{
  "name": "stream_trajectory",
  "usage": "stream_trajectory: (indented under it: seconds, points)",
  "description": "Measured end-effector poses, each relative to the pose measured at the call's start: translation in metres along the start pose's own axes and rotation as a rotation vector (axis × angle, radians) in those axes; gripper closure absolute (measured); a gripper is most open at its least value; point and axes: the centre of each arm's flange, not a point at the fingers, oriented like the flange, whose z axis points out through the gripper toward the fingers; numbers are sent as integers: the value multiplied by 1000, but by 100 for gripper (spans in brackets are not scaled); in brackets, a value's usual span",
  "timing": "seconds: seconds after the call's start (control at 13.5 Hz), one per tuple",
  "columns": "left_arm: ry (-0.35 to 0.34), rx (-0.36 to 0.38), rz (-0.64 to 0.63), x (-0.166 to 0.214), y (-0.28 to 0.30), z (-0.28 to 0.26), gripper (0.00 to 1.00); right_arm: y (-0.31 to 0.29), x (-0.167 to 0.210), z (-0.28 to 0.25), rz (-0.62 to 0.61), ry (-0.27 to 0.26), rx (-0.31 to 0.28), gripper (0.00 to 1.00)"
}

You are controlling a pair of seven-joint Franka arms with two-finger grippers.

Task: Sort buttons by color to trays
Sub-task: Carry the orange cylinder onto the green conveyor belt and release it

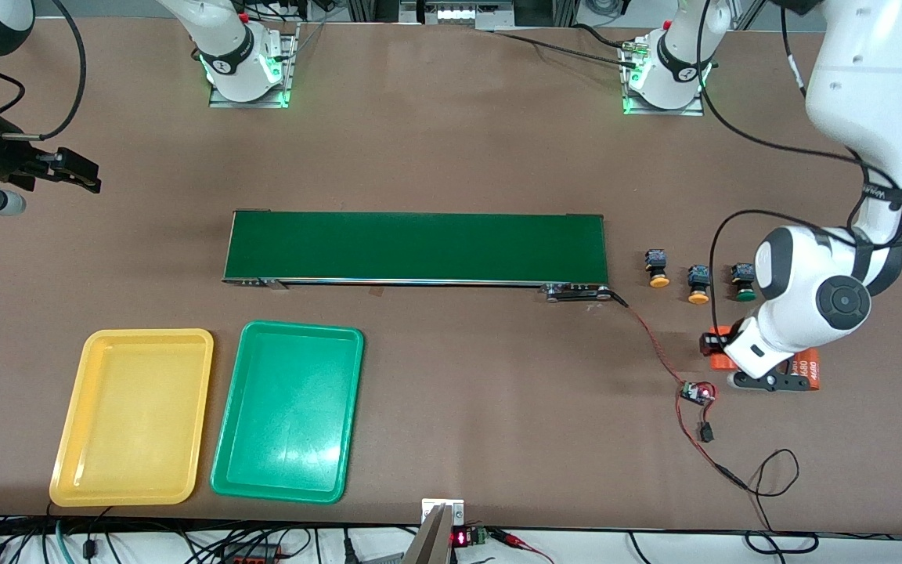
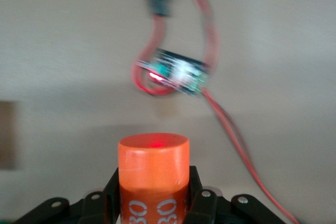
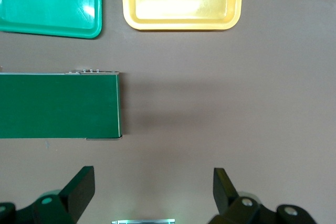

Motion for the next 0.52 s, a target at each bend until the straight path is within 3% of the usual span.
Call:
stream_trajectory:
  seconds: [0.3, 0.52]
  points:
    - [-108, -67, 522, -17, 78, -40, 50, 0, 0, 0, 0, 0, 0, 0]
    - [-115, -128, 943, -25, 129, -33, 50, 0, 0, 0, 0, 0, 0, 0]
